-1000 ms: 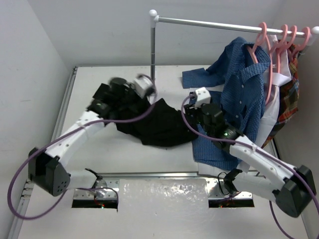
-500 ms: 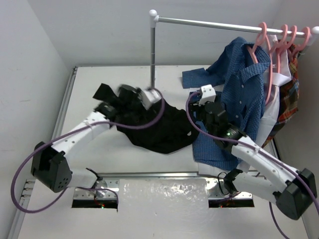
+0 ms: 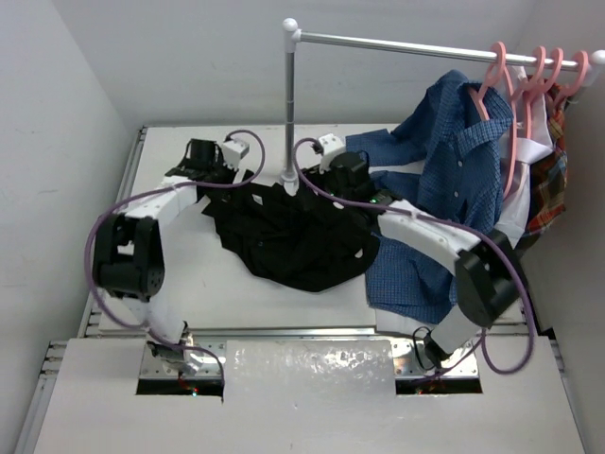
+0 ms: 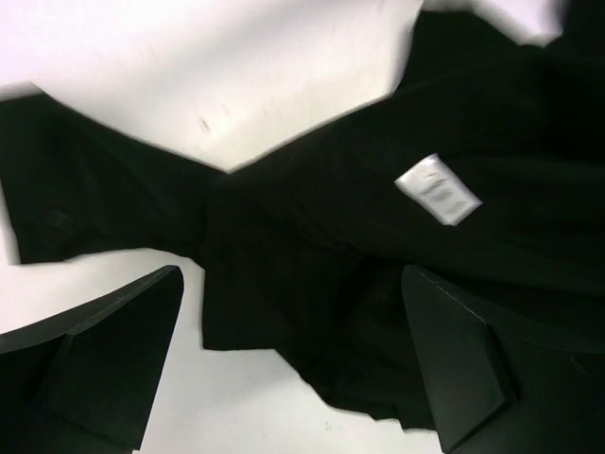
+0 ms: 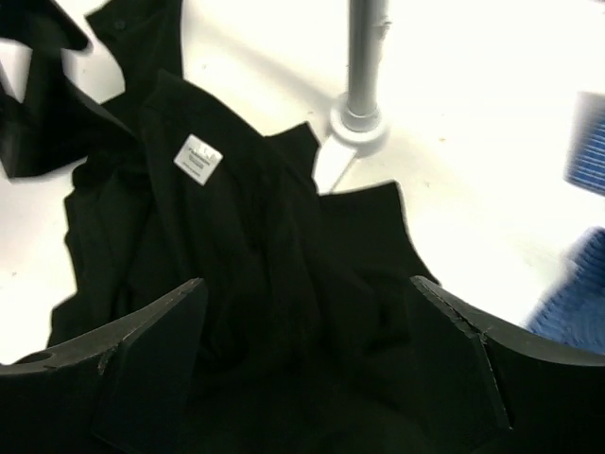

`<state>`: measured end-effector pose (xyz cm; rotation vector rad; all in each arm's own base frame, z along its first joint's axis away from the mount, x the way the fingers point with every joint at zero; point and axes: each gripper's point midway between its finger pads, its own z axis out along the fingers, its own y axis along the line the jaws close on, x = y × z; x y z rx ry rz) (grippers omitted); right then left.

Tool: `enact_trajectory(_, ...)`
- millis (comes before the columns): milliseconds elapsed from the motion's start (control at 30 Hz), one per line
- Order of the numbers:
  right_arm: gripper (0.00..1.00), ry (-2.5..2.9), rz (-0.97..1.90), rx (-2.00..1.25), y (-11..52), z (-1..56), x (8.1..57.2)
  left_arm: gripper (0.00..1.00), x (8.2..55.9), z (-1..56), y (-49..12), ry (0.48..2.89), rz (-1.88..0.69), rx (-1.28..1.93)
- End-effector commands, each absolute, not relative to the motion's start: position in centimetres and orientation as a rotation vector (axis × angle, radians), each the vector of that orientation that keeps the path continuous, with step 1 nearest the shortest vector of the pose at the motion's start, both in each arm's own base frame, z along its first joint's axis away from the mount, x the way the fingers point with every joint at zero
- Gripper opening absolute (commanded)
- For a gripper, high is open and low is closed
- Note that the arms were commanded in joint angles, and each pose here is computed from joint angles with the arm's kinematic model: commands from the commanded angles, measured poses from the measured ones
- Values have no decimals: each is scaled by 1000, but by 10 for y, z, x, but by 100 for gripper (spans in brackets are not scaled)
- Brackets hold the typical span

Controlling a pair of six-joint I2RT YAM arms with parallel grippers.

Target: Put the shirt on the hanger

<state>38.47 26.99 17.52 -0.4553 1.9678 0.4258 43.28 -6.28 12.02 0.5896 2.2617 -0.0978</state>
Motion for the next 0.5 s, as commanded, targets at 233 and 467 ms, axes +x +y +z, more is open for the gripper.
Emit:
enact_trajectory(233,86,2113,618,-613,330,110,399,99,477,69,-43,2314,-8,515)
enact_trajectory(467,44,2202,581,-642,331,72,403,51,476,54,-53,2311,-80,516)
